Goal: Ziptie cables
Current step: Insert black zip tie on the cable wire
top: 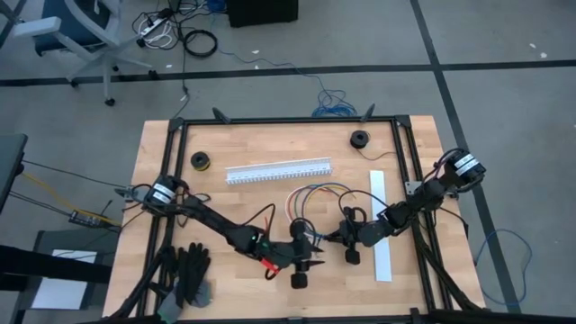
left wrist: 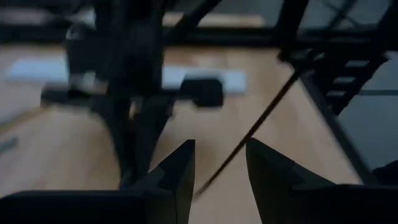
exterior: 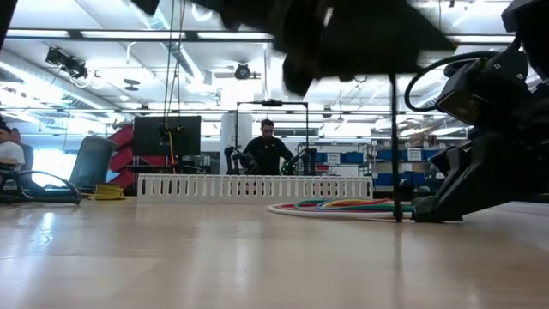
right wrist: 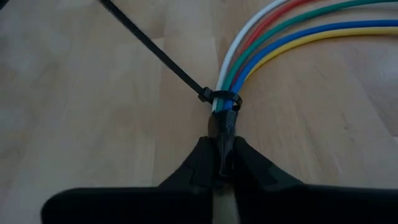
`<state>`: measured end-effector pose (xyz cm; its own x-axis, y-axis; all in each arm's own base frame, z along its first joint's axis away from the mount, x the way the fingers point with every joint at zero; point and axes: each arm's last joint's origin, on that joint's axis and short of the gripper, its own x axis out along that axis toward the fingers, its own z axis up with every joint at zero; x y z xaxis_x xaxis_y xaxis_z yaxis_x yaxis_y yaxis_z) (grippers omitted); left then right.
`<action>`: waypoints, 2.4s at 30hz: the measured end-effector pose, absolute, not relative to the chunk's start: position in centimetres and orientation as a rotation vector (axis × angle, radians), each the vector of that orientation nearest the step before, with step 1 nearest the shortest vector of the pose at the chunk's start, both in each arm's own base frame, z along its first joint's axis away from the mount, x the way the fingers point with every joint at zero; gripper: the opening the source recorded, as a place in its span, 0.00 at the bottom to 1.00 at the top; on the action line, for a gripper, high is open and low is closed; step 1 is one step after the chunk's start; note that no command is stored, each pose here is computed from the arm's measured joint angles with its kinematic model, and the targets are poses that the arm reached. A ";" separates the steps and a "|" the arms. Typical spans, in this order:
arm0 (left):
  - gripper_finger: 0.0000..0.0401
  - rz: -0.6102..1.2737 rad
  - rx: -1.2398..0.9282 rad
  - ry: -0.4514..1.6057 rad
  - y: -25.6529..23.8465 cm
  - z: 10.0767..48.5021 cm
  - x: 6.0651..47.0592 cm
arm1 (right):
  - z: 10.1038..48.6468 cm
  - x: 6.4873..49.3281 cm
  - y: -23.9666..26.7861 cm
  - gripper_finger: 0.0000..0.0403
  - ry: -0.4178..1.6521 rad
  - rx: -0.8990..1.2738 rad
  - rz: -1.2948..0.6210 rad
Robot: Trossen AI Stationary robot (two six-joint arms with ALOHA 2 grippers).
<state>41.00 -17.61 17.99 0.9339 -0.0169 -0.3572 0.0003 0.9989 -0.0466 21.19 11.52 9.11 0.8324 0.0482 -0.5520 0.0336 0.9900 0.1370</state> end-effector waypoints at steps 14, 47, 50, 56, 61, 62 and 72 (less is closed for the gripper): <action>0.29 0.138 0.248 0.603 -16.8 24.4 42.8 | 9.1 21.4 11.3 0.04 0.593 0.154 0.022; 0.21 -0.104 0.118 1.021 -9.4 16.3 46.4 | 11.0 23.1 10.3 0.04 0.400 0.187 0.116; 0.09 -0.098 0.125 1.057 -9.3 16.2 46.1 | 11.2 23.1 10.4 0.04 0.396 0.186 0.112; 0.02 -0.087 0.128 1.072 -9.3 16.2 45.9 | 11.2 22.8 11.1 0.04 0.393 0.194 0.110; 0.01 -0.083 0.131 1.084 -9.2 16.2 45.9 | 11.1 22.2 12.0 0.04 0.402 0.210 0.092; 0.01 -0.082 0.130 1.083 -9.2 16.2 45.9 | 11.0 22.1 12.2 0.04 0.404 0.207 0.087; 0.04 -0.065 0.107 1.109 -9.2 16.0 45.6 | 10.8 21.5 12.9 0.03 0.420 0.230 0.078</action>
